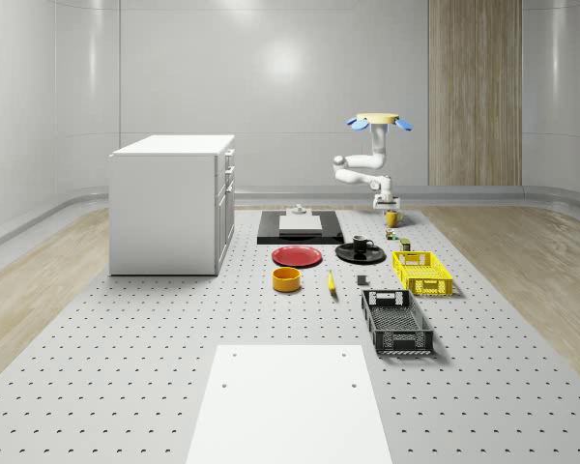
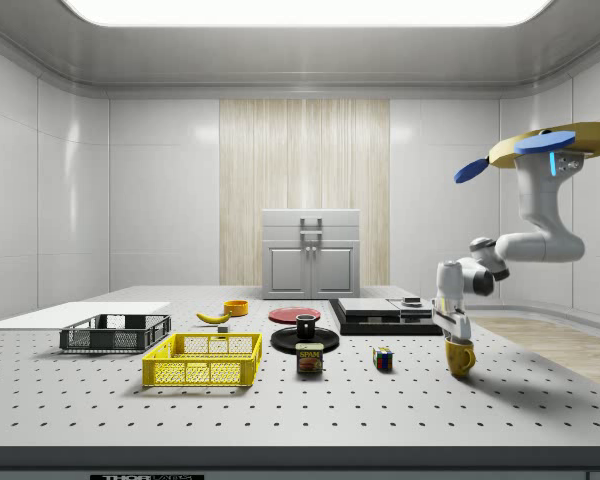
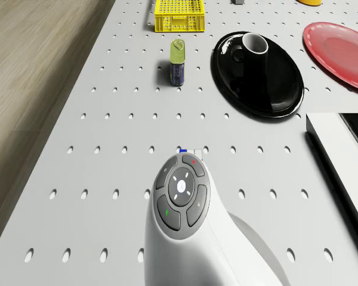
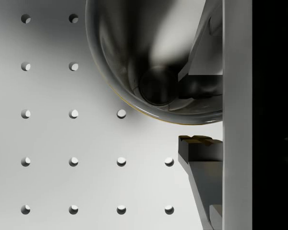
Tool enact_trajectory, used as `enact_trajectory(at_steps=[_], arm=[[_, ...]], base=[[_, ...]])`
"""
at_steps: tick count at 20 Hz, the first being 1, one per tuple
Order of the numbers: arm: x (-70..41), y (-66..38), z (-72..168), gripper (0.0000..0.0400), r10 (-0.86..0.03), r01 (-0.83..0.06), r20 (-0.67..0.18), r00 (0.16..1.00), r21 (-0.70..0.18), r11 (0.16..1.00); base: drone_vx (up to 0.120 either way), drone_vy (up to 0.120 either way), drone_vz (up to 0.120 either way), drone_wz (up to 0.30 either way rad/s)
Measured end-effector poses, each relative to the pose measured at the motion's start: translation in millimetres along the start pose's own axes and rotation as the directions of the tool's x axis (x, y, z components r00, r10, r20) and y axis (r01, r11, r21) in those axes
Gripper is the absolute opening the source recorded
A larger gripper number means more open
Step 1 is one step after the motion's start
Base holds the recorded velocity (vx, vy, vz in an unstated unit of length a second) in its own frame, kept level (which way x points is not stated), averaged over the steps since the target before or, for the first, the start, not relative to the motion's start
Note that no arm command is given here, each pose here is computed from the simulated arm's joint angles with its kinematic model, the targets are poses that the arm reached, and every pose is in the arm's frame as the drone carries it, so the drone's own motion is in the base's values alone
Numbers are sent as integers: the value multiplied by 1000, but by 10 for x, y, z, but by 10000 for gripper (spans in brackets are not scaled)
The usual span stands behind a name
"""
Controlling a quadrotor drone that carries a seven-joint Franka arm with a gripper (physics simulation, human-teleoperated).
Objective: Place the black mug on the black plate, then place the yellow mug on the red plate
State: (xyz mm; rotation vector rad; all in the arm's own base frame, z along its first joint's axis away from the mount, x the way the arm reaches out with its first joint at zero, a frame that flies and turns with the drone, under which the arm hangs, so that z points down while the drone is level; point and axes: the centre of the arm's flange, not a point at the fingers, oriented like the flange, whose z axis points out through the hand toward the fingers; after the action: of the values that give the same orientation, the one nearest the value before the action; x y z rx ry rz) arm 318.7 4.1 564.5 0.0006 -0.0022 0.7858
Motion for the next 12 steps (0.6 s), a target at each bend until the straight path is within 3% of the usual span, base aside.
enact_trajectory(at_steps=[9,12], arm=[[-1,0,-184,110,0,0,0,1000,0,1000],[-1,0,-201,110,0,0,0,1000,0,1000]], base=[[0,0,120,0],[107,-93,120,0]])
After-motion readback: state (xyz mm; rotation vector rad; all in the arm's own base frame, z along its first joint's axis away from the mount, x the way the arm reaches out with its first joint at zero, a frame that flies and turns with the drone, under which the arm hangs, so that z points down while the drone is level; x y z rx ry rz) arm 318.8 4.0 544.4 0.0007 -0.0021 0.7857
